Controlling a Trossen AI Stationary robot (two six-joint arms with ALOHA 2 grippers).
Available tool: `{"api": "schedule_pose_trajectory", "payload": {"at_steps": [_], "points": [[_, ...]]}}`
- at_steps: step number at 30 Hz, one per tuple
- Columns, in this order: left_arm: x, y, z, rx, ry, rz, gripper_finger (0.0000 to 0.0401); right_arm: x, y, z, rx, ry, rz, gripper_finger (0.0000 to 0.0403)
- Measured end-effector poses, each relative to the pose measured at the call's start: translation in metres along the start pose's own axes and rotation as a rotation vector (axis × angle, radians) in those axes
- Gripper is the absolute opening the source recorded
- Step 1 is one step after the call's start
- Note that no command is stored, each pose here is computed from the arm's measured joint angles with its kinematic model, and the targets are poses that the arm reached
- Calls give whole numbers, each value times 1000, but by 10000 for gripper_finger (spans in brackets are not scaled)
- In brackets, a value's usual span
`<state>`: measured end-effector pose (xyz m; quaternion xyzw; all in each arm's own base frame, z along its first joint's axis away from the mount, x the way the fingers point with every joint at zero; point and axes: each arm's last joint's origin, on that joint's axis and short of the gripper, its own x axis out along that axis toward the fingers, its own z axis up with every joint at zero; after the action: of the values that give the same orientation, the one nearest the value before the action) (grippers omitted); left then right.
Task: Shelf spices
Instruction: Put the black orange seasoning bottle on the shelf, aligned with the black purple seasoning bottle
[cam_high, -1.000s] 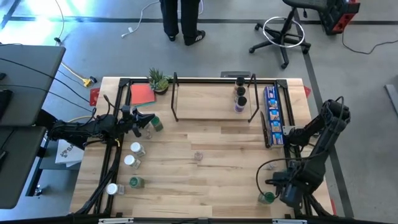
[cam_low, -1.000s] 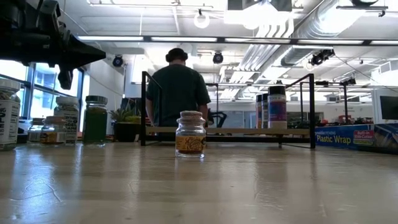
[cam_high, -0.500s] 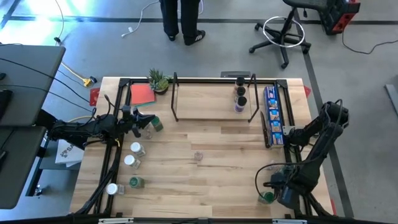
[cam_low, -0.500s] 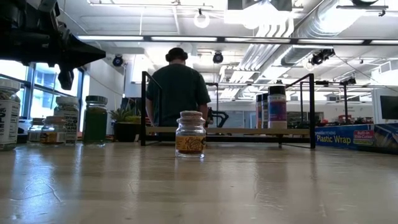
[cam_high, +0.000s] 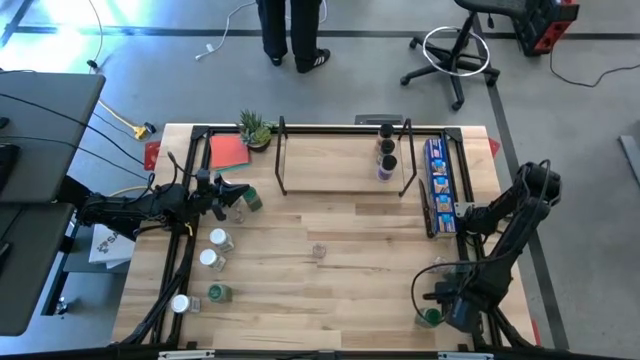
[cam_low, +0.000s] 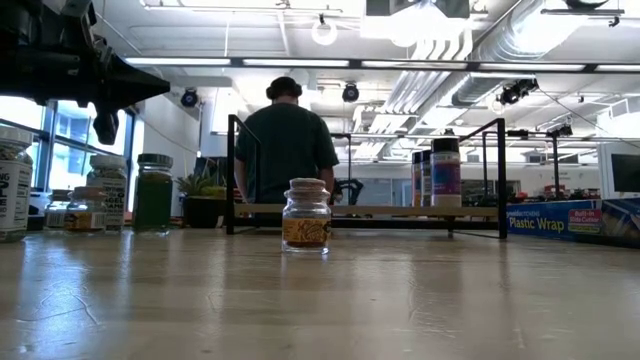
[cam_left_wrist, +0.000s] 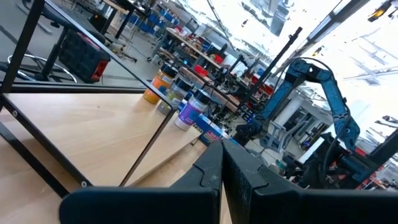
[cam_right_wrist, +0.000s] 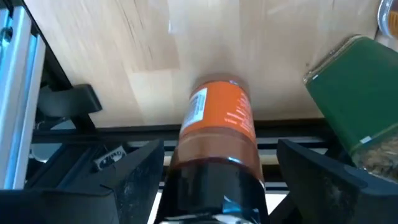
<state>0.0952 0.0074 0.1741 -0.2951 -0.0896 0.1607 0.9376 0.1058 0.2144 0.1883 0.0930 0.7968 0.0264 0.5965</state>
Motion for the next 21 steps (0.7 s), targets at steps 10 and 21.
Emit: {"api": "schedule_pose_trajectory", "payload": {"at_steps": [10,21], "points": [[0,0,0,0,0,0,1,2,0,0,1,9,6,193],[0,0,0,0,0,0,1,-2,4,4,1,10,40,189]]}}
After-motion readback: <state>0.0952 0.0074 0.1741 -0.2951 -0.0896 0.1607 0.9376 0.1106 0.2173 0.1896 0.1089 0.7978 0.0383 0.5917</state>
